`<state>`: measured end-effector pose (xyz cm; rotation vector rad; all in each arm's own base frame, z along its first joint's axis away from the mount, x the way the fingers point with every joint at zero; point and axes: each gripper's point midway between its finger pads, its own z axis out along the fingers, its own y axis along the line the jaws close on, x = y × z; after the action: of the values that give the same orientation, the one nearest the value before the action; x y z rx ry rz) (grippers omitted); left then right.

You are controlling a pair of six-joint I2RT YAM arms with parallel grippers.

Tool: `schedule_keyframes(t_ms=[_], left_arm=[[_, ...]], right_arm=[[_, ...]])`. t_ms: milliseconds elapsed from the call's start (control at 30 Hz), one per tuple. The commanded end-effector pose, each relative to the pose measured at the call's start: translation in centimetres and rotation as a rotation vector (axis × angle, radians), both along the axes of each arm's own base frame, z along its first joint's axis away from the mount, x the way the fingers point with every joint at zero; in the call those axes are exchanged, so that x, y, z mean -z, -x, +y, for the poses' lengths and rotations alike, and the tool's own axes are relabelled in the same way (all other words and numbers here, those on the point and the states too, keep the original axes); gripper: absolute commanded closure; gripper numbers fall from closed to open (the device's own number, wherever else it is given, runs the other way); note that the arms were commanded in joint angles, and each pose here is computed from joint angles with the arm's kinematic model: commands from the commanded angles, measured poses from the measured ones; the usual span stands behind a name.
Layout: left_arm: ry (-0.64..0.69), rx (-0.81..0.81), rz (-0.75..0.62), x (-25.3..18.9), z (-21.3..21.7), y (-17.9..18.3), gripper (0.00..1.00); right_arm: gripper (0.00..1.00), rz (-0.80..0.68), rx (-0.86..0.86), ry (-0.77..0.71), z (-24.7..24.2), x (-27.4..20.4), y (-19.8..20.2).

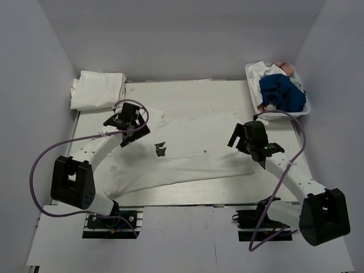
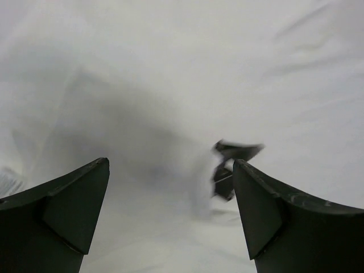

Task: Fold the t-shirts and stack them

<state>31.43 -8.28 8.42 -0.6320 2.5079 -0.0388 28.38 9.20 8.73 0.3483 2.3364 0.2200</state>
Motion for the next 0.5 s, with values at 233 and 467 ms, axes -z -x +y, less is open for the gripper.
schedule_keyframes(t_ms=[233,467], left_arm=[[-0.056,-0.036,-0.184,-5.0,0.7,-17.0,0.01],[-0.101,-0.028,-0.22,-4.0,2.1,-25.8,0.01]], right_arm=[[0.1,-0.041,0.168,0.149,-0.9,-4.0,-11.6],[0.1,0.012,0.086,0.197,0.2,-3.2,-18.3]])
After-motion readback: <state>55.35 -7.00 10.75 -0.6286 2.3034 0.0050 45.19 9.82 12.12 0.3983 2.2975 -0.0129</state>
